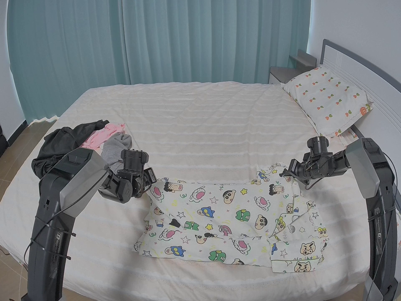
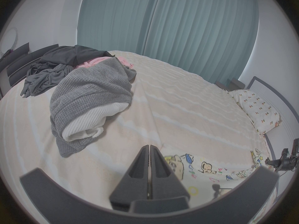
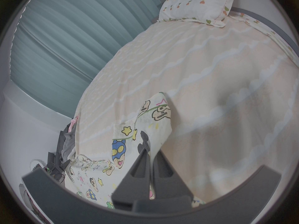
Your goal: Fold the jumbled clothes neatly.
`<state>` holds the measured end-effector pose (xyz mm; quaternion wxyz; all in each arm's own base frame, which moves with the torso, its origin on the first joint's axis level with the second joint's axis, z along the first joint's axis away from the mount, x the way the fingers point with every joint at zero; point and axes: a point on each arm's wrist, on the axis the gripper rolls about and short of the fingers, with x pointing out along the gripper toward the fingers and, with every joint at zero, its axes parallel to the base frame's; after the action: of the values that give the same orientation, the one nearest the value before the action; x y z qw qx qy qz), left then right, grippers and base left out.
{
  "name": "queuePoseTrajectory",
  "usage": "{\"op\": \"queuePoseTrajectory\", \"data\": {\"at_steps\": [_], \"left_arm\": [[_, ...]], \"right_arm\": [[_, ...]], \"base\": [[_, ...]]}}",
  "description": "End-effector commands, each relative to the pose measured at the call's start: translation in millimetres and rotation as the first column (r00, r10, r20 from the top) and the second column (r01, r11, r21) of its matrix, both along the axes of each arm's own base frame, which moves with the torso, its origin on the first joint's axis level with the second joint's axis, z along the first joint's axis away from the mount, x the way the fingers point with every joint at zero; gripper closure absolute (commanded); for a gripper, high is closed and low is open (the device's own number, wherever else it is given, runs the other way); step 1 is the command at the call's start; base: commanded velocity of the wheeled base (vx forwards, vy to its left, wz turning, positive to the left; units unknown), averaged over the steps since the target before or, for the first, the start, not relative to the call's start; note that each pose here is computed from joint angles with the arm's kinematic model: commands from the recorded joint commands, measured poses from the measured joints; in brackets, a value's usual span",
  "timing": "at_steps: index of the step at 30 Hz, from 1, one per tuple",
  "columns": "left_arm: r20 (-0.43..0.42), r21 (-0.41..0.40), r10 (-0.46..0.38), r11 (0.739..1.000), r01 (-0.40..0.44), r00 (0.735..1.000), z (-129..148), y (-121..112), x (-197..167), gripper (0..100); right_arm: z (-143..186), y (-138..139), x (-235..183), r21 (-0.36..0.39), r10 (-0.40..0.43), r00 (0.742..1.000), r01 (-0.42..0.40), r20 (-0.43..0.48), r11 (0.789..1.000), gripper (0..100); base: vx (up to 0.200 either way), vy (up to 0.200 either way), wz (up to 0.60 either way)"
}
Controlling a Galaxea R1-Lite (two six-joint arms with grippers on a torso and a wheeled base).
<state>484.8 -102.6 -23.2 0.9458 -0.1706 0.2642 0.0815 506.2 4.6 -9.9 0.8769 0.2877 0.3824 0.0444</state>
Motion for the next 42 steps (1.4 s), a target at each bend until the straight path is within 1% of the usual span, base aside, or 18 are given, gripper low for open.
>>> {"op": "queuePoseTrajectory", "data": {"at_steps": [1, 3, 4, 6, 11, 12, 13, 16, 17, 20, 22, 24, 25, 29, 30, 36, 41, 42], "left_arm": [[0.032, -0.007, -0.001, 1.0, 0.001, 0.999, 16, -1, 0, 100], [0.035, -0.007, 0.0, 1.0, 0.0, 0.999, 18, 0, 1, 100], [0.038, -0.008, 0.001, 1.0, 0.0, 0.999, 20, 0, 0, 100], [0.036, -0.006, 0.0, 1.0, 0.001, 0.999, 19, 0, 0, 100], [0.026, 0.004, -0.006, 1.0, 0.006, 1.0, 16, 1, 1, 100], [0.026, 0.006, -0.005, 1.0, 0.005, 1.0, 16, 2, 1, 100], [0.012, 0.031, -0.015, 0.999, 0.014, 1.0, 10, 4, 2, 100], [-0.011, 0.057, -0.026, 0.998, 0.027, 1.0, 3, 11, 4, 100], [-0.018, 0.057, -0.026, 0.998, 0.027, 1.0, 4, 13, 6, 100], [-0.073, 0.061, -0.027, 0.998, 0.032, 0.997, 7, 14, 12, 100], [-0.074, 0.058, -0.017, 0.998, 0.021, 0.997, 14, 17, 18, 100], [-0.053, 0.052, -0.013, 0.999, 0.015, 0.999, 17, 17, 23, 100], [-0.044, 0.051, -0.013, 0.999, 0.015, 0.999, 20, 18, 24, 0], [-0.054, 0.031, -0.038, 0.999, 0.04, 0.998, 18, 20, 24, 0], [-0.078, 0.008, -0.073, 0.997, 0.074, 0.994, 11, 19, 23, 0], [-0.128, -0.023, -0.14, 0.99, 0.138, 0.982, -17, 6, 21, 0], [-0.147, -0.035, -0.17, 0.985, 0.167, 0.974, -19, -1, 19, 0], [-0.159, -0.043, -0.186, 0.983, 0.181, 0.97, -21, -3, 18, 0]], "right_arm": [[21, -5, -12, 0.016, 0.01, 0.999, -0.011, 0.03, 1.0, 100], [22, -5, -13, 0.019, 0.013, 0.999, -0.014, 0.034, 1.0, 100], [29, -6, -20, 0.038, 0.046, 0.998, -0.048, 0.044, 0.998, 100], [30, -6, -24, 0.048, 0.059, 0.997, -0.061, 0.044, 0.997, 100], [26, -3, -28, 0.031, 0.081, 0.996, -0.083, 0.039, 0.996, 100], [26, -3, -28, 0.03, 0.08, 0.996, -0.082, 0.039, 0.996, 100], [24, -3, -28, 0.028, 0.078, 0.996, -0.079, 0.036, 0.996, 100], [25, -3, -28, 0.026, 0.076, 0.996, -0.077, 0.035, 0.997, 100], [25, -3, -29, 0.025, 0.075, 0.997, -0.076, 0.035, 0.997, 100], [24, -2, -31, 0.021, 0.072, 0.997, -0.073, 0.026, 0.997, 100], [24, -1, -33, 0.018, 0.069, 0.997, -0.07, 0.019, 0.997, 100], [23, -2, -34, 0.013, 0.065, 0.998, -0.065, 0.022, 0.998, 100], [24, -2, -34, 0.009, 0.062, 0.998, -0.062, 0.031, 0.998, 100], [23, -2, -36, 0.005, 0.058, 0.997, -0.059, 0.046, 0.998, 100], [24, -1, -37, 0.006, 0.059, 0.997, -0.059, 0.049, 0.998, 100], [27, -2, -42, 0.006, 0.056, 0.998, -0.056, 0.042, 0.998, 100], [28, -2, -45, 0.005, 0.057, 0.998, -0.057, 0.037, 0.998, 100], [28, -1, -45, 0.005, 0.059, 0.997, -0.059, 0.04, 0.998, 100]], "base": [[0.0, 0.0, 0.0], [0.0, 0.0, 0.0], [0.0, 0.0, 0.0], [0.0, 0.0, 0.0], [0.0, 0.0, 0.0], [0.0, 0.0, 0.0], [0.0, 0.0, 0.0], [0.0, 0.0, 0.0], [0.0, 0.0, 0.0], [0.0, 0.0, 0.0], [0.0, 0.0, 0.0], [0.0, 0.0, 0.0], [0.0, 0.0, 0.0], [0.0, 0.0, 0.0], [0.0, 0.0, 0.0], [0.0, 0.0, 0.0], [0.0, 0.0, 0.0], [0.0, 0.0, 0.0]]}}
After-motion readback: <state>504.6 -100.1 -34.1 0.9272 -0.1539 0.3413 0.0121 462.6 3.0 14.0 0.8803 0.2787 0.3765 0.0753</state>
